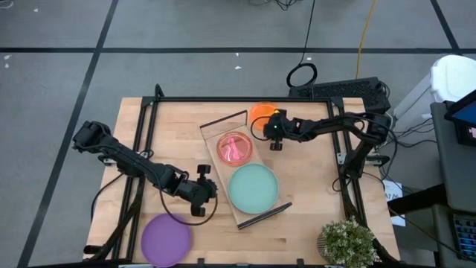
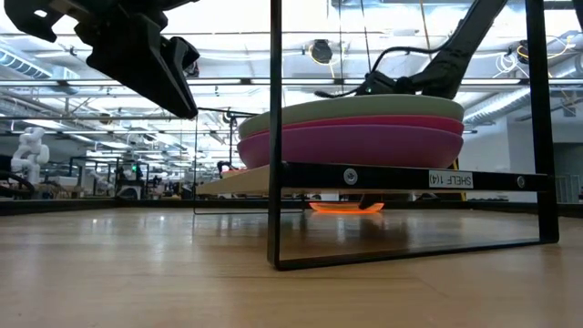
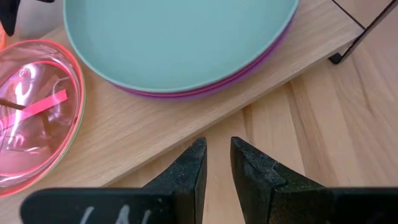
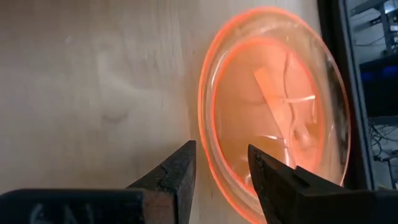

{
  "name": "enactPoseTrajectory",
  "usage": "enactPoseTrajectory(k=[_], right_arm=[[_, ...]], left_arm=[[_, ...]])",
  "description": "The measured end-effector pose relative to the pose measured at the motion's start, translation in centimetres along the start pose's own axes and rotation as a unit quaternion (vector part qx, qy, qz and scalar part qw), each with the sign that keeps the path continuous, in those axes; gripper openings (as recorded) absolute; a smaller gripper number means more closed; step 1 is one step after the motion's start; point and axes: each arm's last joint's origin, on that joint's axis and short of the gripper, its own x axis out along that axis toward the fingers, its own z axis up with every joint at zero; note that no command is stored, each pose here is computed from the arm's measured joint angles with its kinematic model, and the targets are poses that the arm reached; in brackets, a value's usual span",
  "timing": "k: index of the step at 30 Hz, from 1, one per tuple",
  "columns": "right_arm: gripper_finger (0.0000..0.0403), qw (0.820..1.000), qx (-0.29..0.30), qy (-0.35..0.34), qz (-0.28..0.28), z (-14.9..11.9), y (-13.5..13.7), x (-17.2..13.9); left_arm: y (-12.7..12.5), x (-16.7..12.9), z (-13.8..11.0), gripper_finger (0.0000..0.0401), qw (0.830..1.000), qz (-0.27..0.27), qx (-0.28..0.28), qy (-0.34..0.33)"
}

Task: Place and stack plates onto a shelf
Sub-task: Stack the light orange plate on the light pink plate on the shelf

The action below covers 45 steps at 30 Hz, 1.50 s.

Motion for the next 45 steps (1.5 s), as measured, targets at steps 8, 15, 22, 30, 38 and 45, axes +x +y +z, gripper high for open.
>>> enactPoseTrajectory(k=[8,15,22,30,38,45], right_arm=[[0.0114,1.000,0.006,0.009,-0.004,-0.5,0.0,1.2],[0.0078,1.000,0.014,0.008,-0.008,-0.6,-0.3,1.6],[0.0013,1.000,0.015,0.012,-0.005,-0.8,-0.3,1.7],[0.0001,1.000,0.012,0.013,-0.019,-0.4,-0.1,1.1],[0.0001,0.998,0.004,-0.025,-0.049,1.7,0.7,-2.3],[0.0000,0.997,-0.002,-0.049,-0.058,2.9,1.9,-5.9]], left_arm=[[0.0,0.0,0.0,0.0079,1.000,0.000,0.006,0.000],[0.0,0.0,0.0,0.0079,1.000,0.000,0.007,0.000],[0.0,0.0,0.0,0.0079,1.000,0.000,0.007,0.000],[0.0,0.0,-0.2,0.0079,1.000,0.002,-0.002,0.013],[0.0,0.0,-0.4,0.0079,1.000,0.003,-0.020,0.019],[-0.3,-0.1,-0.4,0.0079,0.999,-0.001,-0.032,0.019]])
